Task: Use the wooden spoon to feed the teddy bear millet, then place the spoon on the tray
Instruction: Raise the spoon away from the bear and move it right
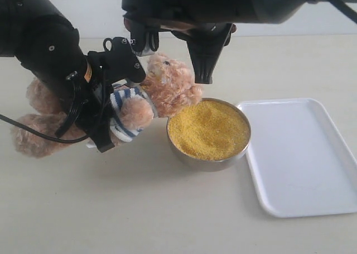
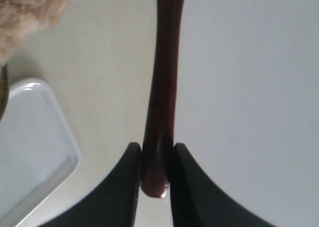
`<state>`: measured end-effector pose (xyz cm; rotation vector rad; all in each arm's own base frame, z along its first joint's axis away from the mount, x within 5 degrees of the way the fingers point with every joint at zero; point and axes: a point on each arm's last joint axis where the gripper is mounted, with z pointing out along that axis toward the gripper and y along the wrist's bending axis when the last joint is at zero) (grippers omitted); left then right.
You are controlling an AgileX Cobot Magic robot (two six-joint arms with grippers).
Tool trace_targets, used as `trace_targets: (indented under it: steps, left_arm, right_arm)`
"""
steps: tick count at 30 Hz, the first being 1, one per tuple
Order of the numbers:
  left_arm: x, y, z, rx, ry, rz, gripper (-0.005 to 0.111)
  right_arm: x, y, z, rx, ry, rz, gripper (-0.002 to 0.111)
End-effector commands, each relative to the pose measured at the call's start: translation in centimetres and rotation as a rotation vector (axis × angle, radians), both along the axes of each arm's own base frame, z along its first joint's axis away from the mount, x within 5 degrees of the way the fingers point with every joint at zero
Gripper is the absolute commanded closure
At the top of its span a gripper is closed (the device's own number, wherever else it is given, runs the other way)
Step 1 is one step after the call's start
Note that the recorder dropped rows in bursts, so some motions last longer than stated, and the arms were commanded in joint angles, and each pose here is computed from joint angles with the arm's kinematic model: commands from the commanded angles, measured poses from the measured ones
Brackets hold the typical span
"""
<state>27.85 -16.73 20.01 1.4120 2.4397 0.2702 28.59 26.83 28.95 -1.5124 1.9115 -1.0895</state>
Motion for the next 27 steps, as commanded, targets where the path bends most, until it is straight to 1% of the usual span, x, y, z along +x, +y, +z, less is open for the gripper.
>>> trace_targets:
  steps: [1,14,17,23,27]
  left_arm:
    - [0.1,-0.2,0.5,-0.012,-0.025,-0.003,0.103]
    - [0.2,-0.1,0.6,-0.010,-0.032,0.011,0.103]
    - [0.2,-0.1,0.5,-0.009,-0.031,0.012,0.103]
    - [0.0,0.0,1.1,-0.014,-0.041,0.013,0.103]
    - [-0.1,0.1,1.5,-0.022,-0.051,0.018,0.103]
  right_arm:
    - [-0.1,-0.2,0.7,-0.006,-0.028,0.001,0.109]
    - [-0.1,-0.2,0.7,0.003,-0.031,-0.006,0.109]
    - [-0.2,-0.2,0.5,0.052,-0.018,-0.037,0.109]
    - [-0.7,-0.1,-0.2,0.118,0.068,-0.070,0.109]
    - [-0.9,-0.4,0.0,0.168,0.090,-0.102,0.109]
